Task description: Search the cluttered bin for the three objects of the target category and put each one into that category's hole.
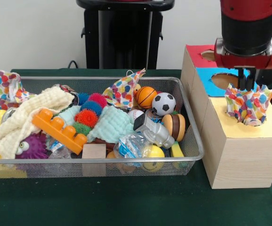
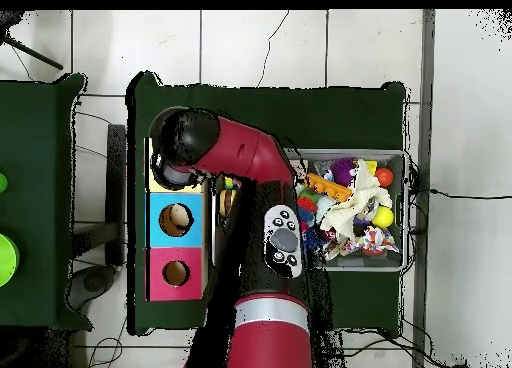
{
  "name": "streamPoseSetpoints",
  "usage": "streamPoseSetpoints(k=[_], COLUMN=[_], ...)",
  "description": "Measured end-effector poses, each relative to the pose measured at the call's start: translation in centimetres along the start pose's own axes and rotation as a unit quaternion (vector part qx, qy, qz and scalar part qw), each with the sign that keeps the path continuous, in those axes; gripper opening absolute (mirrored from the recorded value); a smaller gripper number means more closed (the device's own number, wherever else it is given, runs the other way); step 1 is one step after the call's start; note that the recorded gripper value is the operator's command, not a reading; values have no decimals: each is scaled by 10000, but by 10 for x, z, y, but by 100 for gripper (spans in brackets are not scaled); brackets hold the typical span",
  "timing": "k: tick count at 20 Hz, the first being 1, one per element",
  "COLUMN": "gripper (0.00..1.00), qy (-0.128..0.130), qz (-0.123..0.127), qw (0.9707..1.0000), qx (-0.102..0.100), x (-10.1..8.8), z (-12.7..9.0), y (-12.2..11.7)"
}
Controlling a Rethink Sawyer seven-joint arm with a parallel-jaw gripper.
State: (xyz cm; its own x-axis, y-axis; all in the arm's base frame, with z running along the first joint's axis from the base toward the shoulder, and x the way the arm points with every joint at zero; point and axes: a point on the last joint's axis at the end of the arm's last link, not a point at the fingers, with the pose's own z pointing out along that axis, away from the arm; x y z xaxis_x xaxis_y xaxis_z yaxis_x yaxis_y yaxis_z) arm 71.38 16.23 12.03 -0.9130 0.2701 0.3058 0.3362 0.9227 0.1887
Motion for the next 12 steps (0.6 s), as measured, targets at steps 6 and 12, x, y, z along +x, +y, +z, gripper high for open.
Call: streamPoseSetpoints(k=[6, 12], gripper=[0, 0], qy=[-27, -221], qz=[-86, -219], qw=[10000, 9995], qx=[28, -8], x=[-9, -30], z=[16, 13], y=[10, 25])
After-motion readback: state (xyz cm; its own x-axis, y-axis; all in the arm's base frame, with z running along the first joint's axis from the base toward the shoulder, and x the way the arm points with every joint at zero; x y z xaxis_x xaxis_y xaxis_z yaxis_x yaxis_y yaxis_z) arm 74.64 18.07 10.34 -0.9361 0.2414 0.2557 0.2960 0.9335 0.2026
